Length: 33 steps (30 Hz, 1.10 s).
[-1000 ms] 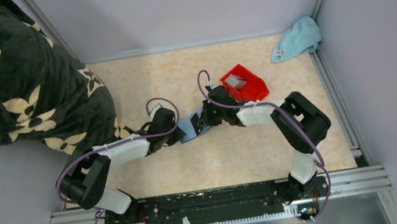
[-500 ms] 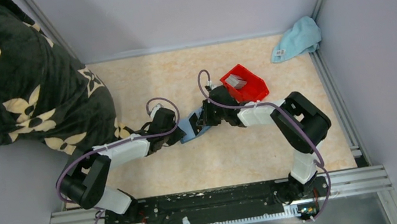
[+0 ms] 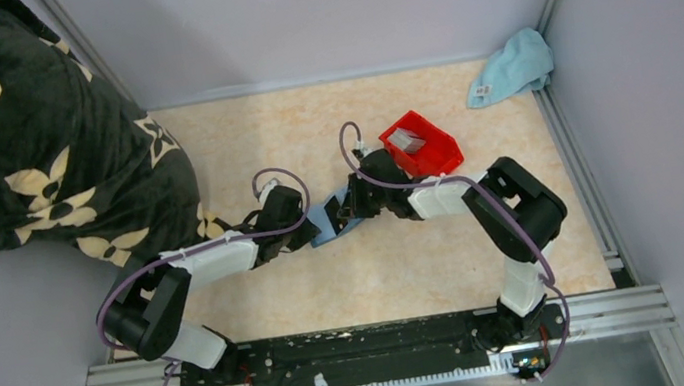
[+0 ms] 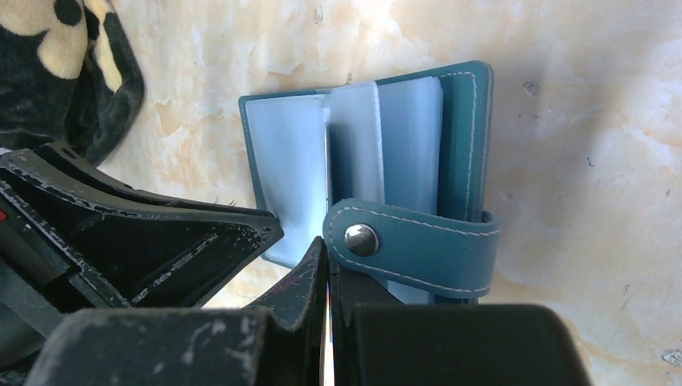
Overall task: Put the credit cards into the card holder
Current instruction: Insert the credit card into the card holder.
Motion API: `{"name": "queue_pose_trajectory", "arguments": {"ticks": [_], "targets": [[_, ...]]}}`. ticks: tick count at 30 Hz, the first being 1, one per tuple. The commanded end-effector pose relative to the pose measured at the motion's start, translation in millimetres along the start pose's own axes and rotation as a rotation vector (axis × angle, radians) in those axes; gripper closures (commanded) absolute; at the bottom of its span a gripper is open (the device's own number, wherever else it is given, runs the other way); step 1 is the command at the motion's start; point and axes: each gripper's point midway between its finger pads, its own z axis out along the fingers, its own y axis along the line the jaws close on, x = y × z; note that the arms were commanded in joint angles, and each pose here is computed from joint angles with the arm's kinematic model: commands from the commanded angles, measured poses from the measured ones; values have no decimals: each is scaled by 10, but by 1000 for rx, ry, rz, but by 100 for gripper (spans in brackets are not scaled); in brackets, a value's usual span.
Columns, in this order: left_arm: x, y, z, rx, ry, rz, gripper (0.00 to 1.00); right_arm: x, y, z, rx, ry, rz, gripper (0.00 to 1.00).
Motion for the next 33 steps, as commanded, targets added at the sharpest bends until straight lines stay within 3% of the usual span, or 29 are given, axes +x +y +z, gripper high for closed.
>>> {"name": "queue_pose_trajectory", "arguments": {"ticks": [1, 33], "targets": [[269, 545, 3, -187, 82, 70, 78, -61, -38, 65, -18, -21, -30, 100], [321, 683, 25, -238, 106, 69, 78, 24, -434, 191, 99, 71, -155, 100]]}}
